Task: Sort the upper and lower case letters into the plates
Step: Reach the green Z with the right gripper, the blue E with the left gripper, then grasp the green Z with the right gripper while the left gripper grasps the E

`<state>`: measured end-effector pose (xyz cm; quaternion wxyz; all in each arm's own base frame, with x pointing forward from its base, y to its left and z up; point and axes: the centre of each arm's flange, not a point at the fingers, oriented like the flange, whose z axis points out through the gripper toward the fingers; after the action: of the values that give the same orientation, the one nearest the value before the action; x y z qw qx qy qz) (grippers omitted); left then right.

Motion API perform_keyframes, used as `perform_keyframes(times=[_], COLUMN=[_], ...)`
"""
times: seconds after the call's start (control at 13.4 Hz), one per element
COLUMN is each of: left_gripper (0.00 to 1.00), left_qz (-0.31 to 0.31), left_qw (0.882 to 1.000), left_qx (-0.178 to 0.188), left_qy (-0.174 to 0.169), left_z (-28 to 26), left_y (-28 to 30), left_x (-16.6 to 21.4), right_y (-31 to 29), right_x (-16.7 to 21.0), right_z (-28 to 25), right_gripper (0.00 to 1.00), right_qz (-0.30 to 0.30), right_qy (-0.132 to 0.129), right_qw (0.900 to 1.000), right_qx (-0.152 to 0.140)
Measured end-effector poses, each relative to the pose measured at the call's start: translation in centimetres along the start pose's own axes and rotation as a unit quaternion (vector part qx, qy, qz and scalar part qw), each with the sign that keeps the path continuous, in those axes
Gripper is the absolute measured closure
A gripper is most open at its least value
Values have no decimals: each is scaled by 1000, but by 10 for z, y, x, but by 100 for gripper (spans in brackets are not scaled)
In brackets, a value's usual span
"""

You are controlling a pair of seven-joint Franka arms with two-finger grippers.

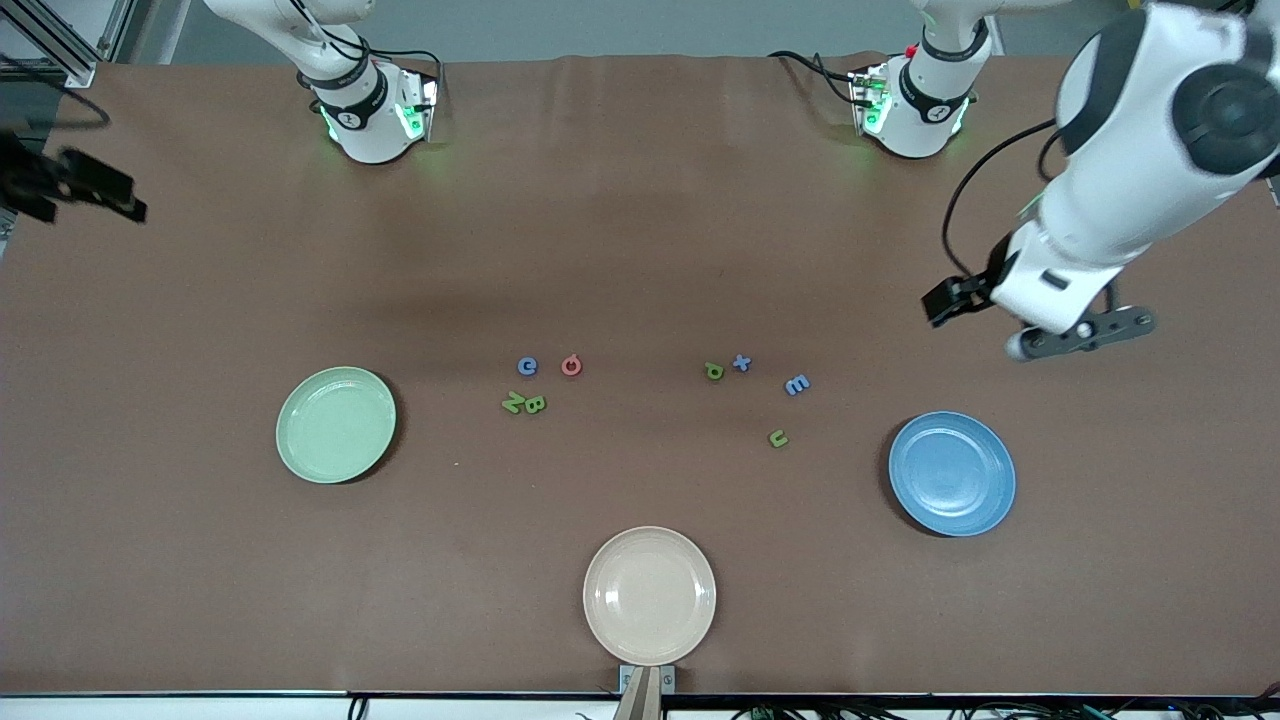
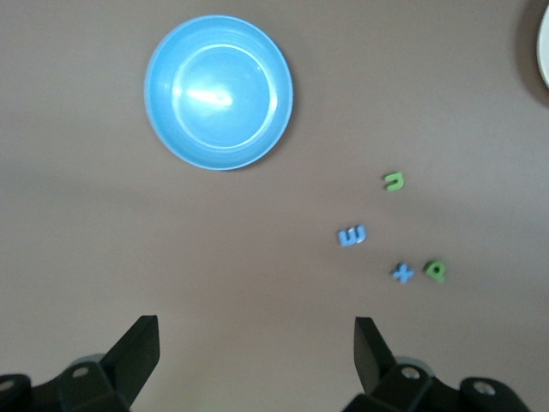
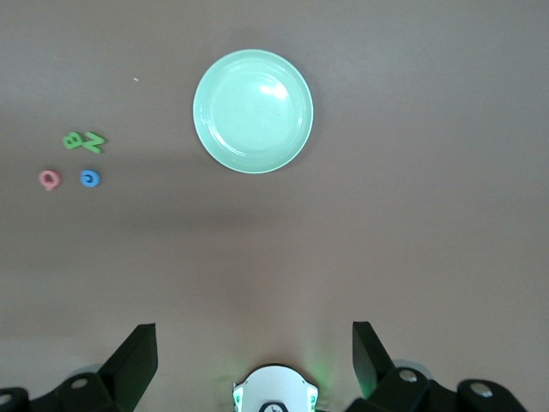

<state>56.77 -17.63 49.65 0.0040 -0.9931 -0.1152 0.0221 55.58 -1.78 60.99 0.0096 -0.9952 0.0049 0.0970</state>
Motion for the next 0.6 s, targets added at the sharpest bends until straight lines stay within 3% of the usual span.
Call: perform_keyframes(times=[0.22,0.45,0.6], left_gripper=[0,0,0], left_qz=[-16,-43,-70], left_qw=[1000,999,997], left_qx=[-14,-19,-4], left_qy=[4,10,23], left_z=[76,144,191], left_y=[23,51,72], left_x=[-9,-17,-23], right_y=[-23,-90,-133], right_x=[52,61,63], right_z=[56,84,119], right_gripper=[0,0,0], right_qz=[10,133,187], right_qy=[-15,1,7], right_qw=[1000,991,982], right_qx=[-4,4,15])
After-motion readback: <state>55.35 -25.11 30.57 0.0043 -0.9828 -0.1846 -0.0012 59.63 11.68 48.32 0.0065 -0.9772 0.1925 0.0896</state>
